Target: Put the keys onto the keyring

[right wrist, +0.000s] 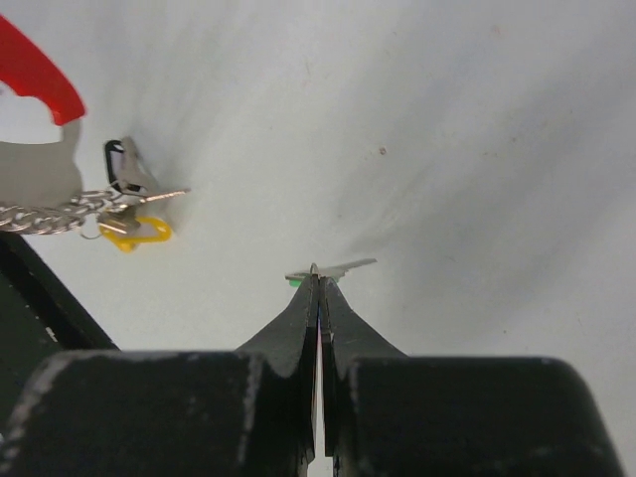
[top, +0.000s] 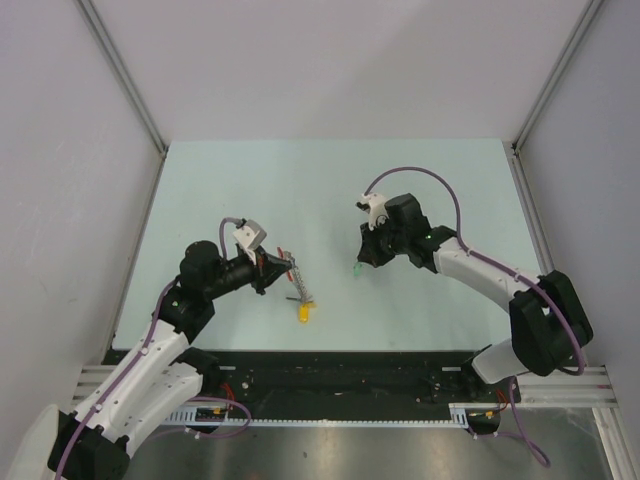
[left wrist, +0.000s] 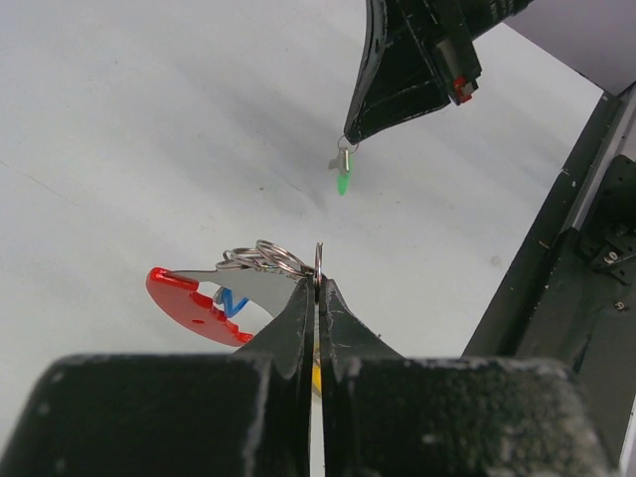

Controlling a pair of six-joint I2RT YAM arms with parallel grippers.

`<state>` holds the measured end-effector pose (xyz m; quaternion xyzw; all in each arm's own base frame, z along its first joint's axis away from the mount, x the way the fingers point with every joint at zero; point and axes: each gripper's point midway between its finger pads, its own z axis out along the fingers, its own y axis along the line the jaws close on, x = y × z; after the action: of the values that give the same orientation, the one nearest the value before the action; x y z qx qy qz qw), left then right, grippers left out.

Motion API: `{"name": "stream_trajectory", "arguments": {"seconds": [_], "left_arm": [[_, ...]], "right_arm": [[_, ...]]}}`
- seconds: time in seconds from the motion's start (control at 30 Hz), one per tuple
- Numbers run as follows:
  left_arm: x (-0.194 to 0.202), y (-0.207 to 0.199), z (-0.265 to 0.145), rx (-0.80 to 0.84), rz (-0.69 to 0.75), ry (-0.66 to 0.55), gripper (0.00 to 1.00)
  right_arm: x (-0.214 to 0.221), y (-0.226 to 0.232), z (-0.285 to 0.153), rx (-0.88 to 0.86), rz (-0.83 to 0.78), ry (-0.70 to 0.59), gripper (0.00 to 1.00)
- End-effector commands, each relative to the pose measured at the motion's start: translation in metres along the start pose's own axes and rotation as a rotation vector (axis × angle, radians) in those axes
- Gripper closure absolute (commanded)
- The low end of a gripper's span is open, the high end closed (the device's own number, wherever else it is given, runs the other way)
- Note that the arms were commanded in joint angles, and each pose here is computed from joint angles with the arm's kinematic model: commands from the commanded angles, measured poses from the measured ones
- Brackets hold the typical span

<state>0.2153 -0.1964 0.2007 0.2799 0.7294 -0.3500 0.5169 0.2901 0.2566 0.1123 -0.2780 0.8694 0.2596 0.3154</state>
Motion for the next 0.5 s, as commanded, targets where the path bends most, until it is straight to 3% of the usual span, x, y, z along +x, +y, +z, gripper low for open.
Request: {"name": "stream_trajectory", "arguments": {"seconds": [0.0,0.47], "left_arm": [[-0.013,-0.009,0.000,0.046,0.043,-0.052,1.00],[-0.018,-0.028,0.003,0.169,0.070,-0.068,1.00]], "right_arm": [[-0.034,0.018,-0.013,-0.111,-0.078,-0.175,1.00],[-0.062,0.076,-0.050,-0.428,-0.285,-0.482,1.00]]}}
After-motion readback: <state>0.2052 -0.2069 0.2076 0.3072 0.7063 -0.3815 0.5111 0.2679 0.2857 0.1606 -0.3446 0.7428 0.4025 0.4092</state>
